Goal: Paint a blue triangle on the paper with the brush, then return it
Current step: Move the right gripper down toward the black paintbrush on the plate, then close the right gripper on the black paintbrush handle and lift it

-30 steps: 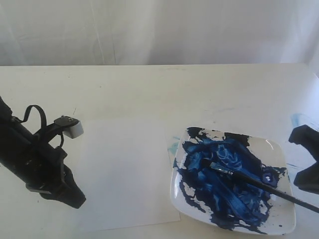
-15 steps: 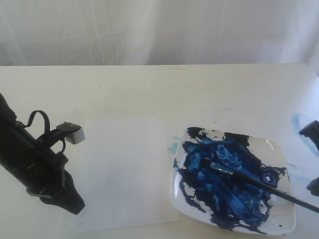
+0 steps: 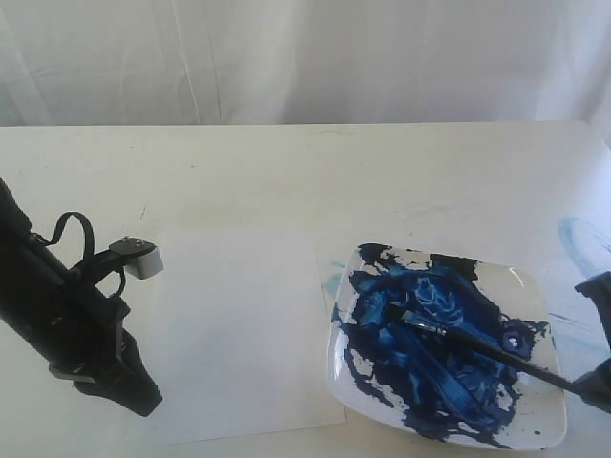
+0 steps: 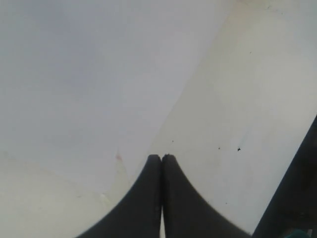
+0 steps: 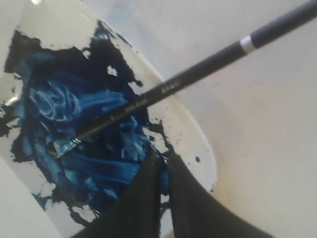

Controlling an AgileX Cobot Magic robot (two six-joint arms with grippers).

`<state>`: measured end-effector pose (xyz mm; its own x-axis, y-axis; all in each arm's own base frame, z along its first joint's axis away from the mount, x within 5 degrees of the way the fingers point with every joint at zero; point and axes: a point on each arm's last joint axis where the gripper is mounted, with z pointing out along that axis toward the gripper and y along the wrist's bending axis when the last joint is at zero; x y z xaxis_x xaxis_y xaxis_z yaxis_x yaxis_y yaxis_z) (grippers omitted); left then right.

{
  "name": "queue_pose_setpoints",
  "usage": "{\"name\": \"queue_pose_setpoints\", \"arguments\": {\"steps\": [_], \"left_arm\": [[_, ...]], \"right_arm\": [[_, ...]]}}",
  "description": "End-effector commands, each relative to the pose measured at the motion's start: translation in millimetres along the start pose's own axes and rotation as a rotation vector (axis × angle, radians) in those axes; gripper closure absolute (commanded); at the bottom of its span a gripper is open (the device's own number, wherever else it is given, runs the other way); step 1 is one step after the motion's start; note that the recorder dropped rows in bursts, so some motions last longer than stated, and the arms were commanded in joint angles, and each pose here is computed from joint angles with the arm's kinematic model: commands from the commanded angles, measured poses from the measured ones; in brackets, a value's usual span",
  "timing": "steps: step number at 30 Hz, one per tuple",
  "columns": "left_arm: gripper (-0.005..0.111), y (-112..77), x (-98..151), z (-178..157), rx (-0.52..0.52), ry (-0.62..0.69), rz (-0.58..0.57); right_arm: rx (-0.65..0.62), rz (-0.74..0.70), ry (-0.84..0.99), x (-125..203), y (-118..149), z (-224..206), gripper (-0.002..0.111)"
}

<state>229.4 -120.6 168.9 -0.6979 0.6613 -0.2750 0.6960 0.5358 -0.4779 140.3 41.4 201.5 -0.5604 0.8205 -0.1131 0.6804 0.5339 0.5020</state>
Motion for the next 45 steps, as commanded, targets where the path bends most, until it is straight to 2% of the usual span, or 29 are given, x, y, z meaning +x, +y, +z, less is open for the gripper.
{"name": "queue_pose_setpoints", "arguments": {"steps": [1,4,9,12,15,20,23,27,29,36,45], "left_arm": [[0.107,-3.2,1.4,1.1,0.026,0.008,-0.006],[0.107,-3.2,1.4,1.1,0.026,0.008,-0.006],[0.107,-3.6,1.5,1.1,0.031,0.008,-0.008],[0.107,-3.7,1.3,1.1,0.032,0.007,-0.011],[0.107,-3.7,1.3,1.1,0.032,0.007,-0.011],[0.107,-4.7,-0.4,1.0,0.043,-0.012,-0.025],[0.107,-5.0,-0.8,1.0,0.046,-0.017,-0.027],[0.107,-5.0,-0.8,1.0,0.046,-0.017,-0.027],[0.107,-5.0,-0.8,1.0,0.046,-0.017,-0.027],[0.107,-5.8,-0.8,1.0,0.055,-0.016,-0.029],[0.107,-5.9,-0.7,1.0,0.056,-0.015,-0.029]], "right_arm": [[-0.045,-0.033,-0.049,-3.9,2.3,1.7,0.101],[-0.047,0.018,-0.053,-3.4,-0.8,4.0,0.101],[-0.051,0.345,-0.051,0.3,-14.3,13.1,0.101],[-0.050,0.440,-0.053,2.5,-22.0,17.6,0.101],[-0.087,0.455,-0.067,3.0,-26.4,21.5,0.101],[-0.220,0.449,-0.109,-0.4,-24.0,23.8,0.098],[-0.243,0.445,-0.116,-1.0,-23.6,24.0,0.088],[-0.220,0.449,-0.112,1.2,-29.5,26.4,0.066],[-0.198,0.484,-0.103,3.1,-34.3,28.2,0.060],[-0.158,0.622,-0.085,7.2,-45.2,32.0,0.059],[-0.211,0.658,-0.101,2.5,-38.7,38.2,0.059]]}}
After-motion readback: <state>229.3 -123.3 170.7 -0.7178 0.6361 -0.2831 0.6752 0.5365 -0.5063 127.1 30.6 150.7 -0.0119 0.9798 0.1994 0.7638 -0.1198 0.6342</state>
